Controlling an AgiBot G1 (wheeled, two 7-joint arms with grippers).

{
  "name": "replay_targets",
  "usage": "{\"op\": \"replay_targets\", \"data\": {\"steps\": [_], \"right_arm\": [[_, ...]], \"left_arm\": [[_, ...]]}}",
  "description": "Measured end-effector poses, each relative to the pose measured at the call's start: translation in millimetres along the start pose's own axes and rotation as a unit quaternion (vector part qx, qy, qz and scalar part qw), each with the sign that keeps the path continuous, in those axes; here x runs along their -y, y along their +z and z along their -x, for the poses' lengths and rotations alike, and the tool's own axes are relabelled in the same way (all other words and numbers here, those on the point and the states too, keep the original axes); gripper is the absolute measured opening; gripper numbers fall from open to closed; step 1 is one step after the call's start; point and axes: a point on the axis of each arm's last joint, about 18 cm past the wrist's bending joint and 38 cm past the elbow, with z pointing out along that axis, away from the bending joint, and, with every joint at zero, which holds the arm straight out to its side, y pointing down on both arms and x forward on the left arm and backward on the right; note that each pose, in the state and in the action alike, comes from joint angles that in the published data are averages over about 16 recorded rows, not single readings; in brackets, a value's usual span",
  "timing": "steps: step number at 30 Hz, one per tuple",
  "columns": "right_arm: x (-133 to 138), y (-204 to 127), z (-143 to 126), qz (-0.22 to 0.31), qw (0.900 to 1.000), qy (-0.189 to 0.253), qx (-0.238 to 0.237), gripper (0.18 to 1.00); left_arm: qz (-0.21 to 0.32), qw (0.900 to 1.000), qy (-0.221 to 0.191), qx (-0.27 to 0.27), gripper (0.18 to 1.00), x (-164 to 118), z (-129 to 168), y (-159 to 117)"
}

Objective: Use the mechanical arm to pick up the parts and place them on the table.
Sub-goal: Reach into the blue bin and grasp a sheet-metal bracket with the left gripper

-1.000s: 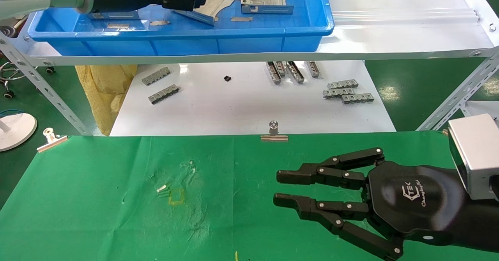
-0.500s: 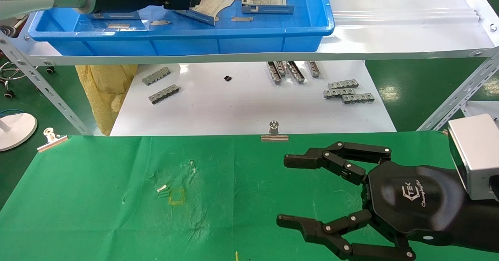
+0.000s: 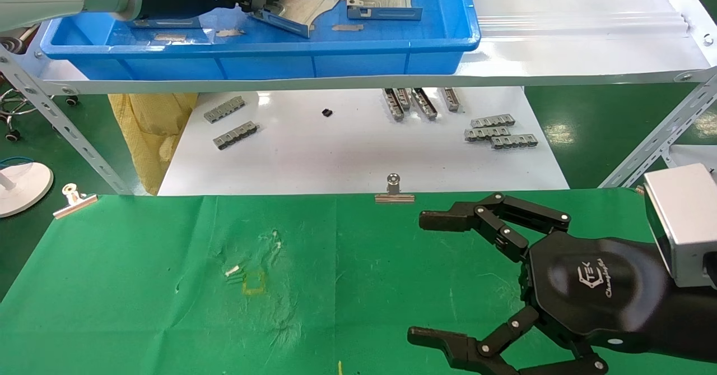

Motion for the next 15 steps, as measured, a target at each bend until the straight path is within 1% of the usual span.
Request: {"op": "replay_targets", "data": {"steps": [6,9,12,15], "right_arm": [[0,0,0,0.0,1.0,0.0,0.0,0.957],[0,0,0,0.0,1.0,0.0,0.0,0.976],[0,0,0,0.0,1.0,0.0,0.0,0.99],[0,0,0,0.0,1.0,0.0,0.0,0.996]], "left_arm": [[-0.025,0.9997,-0.007,-0.005,0.349,8,1,-4],[-0.045,0.9988,-0.008,-0.016,0.32,14,2,-9],[-0.069,0.9969,-0.004,-0.037,0.292,19,0,-17],[-0.098,0.9927,0.009,-0.07,0.283,23,-4,-29]]}}
